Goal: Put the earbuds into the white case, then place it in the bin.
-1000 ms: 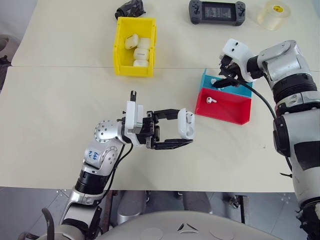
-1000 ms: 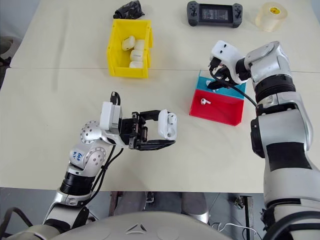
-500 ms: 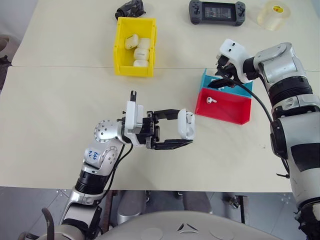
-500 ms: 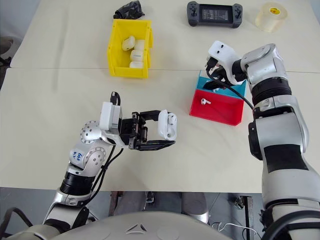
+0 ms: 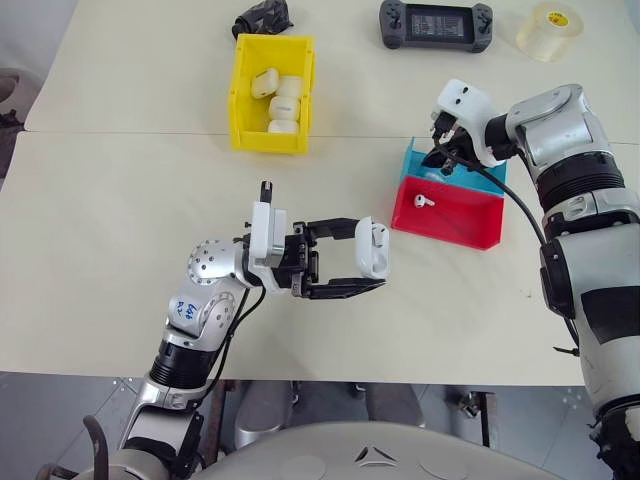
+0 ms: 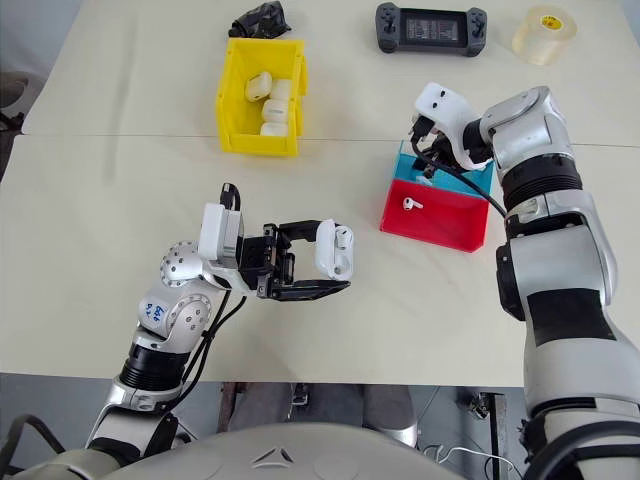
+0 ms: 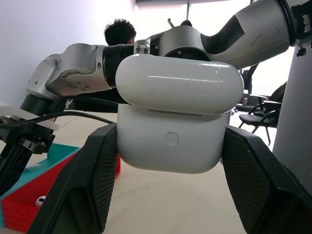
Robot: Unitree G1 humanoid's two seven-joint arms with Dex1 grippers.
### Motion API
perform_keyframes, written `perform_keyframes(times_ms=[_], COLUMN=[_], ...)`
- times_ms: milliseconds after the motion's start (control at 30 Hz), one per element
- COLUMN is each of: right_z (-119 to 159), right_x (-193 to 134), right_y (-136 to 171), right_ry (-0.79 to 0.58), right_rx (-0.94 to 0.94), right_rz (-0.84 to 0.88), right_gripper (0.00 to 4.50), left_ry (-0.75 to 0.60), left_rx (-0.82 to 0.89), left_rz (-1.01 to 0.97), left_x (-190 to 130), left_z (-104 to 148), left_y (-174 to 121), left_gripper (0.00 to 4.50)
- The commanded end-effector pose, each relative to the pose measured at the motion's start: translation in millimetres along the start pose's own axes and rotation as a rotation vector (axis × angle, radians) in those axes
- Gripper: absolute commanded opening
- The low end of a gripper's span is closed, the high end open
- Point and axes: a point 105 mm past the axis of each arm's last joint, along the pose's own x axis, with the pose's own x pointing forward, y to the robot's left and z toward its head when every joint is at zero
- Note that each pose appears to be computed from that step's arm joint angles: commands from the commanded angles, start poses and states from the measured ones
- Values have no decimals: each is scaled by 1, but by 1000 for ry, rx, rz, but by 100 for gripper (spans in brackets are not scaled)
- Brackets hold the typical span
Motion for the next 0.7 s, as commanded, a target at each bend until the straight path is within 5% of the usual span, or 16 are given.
perform_keyframes(times_ms=[33,133,233,533,700], right_z=[5,9,18,17,10], right_x=[-3,-9,-23,-46,-44], right_y=[0,-2,-8,-18,-15], right_ry=[-37,-66,-112,-111,-78], right_rx=[9,21,6,-83,-148], right_rz=[8,11,7,-16,7], right_gripper=[20,20,79,379,379], left_ry=[-29,-30,-30,-34,-35], left_rx=[47,47,47,42,43], left_rz=[-22,-21,-19,-23,-22], left_x=[4,4,4,4,4], left_z=[12,12,12,12,12], left_y=[-1,-1,-1,-2,-2], left_gripper=[287,287,287,287,287])
